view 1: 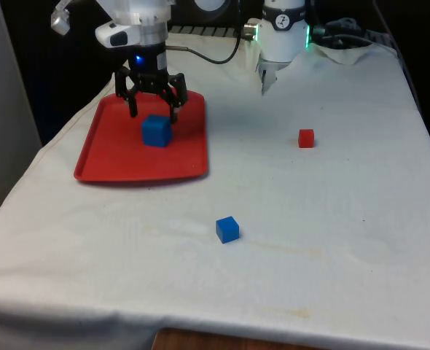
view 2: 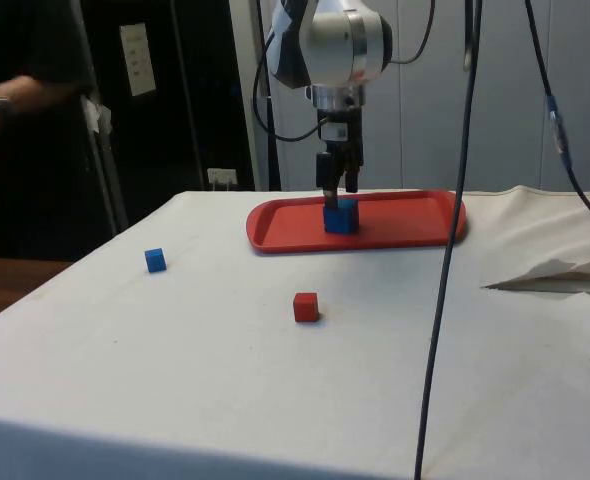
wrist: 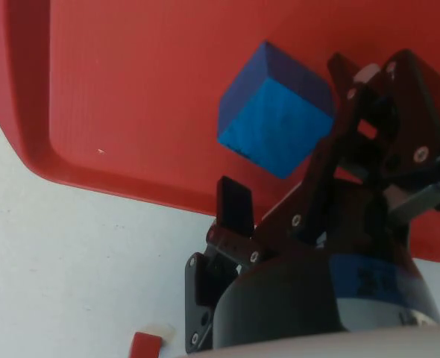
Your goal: Pick up the largest block and place it onto the tray.
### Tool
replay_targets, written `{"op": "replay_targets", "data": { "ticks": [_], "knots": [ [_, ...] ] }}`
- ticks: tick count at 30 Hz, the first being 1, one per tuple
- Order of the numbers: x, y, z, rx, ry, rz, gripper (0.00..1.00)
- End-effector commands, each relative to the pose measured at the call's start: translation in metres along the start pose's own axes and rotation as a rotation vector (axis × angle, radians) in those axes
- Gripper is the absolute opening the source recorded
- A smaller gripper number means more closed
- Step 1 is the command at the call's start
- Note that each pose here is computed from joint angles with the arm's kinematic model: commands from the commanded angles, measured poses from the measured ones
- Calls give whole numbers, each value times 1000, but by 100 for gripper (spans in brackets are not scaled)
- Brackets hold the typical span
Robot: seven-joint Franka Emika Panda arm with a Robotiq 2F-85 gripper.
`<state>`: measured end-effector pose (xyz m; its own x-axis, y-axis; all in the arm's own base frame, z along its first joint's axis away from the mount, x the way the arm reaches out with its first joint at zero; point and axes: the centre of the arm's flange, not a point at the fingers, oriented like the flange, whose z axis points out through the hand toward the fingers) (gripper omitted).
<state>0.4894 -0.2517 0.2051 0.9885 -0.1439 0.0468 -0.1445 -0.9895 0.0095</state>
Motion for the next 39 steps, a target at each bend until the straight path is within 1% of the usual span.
{"op": "replay_targets", "data": {
  "ticks": [1, 3, 4, 5, 7, 10, 11, 12, 16, 17, 20, 21, 22, 23, 29, 30, 31, 32, 38, 39],
  "knots": [
    [0, 0, 0, 0, 0, 0, 100],
    [1, 1, -6, 1, 3, -1, 100],
    [1, 1, -2, -1, 4, 0, 100],
    [2, 1, -9, 1, 6, 0, 100],
    [3, 2, -17, 1, 13, 0, 100],
    [4, 3, -25, 5, 20, 0, 100],
    [5, 2, -20, 9, 29, -2, 100],
    [5, 3, -29, 6, 23, -3, 100],
    [7, 3, -40, 10, 32, -4, 100],
    [9, 3, -46, 12, 37, -6, 100],
    [10, 3, -51, 14, 40, -8, 100],
    [11, 3, -48, 20, 52, -10, 100],
    [12, 3, -58, 16, 46, -10, 100],
    [12, 2, -60, 17, 48, -11, 100],
    [23, -5, -79, 26, 67, -25, 100],
    [21, -3, -73, 32, 76, -25, 100],
    [24, -5, -81, 26, 69, -26, 100],
    [26, -7, -84, 27, 71, -28, 100],
    [39, -18, -102, 31, 85, -47, 100],
    [39, -17, -98, 38, 93, -50, 100]
  ]
}}
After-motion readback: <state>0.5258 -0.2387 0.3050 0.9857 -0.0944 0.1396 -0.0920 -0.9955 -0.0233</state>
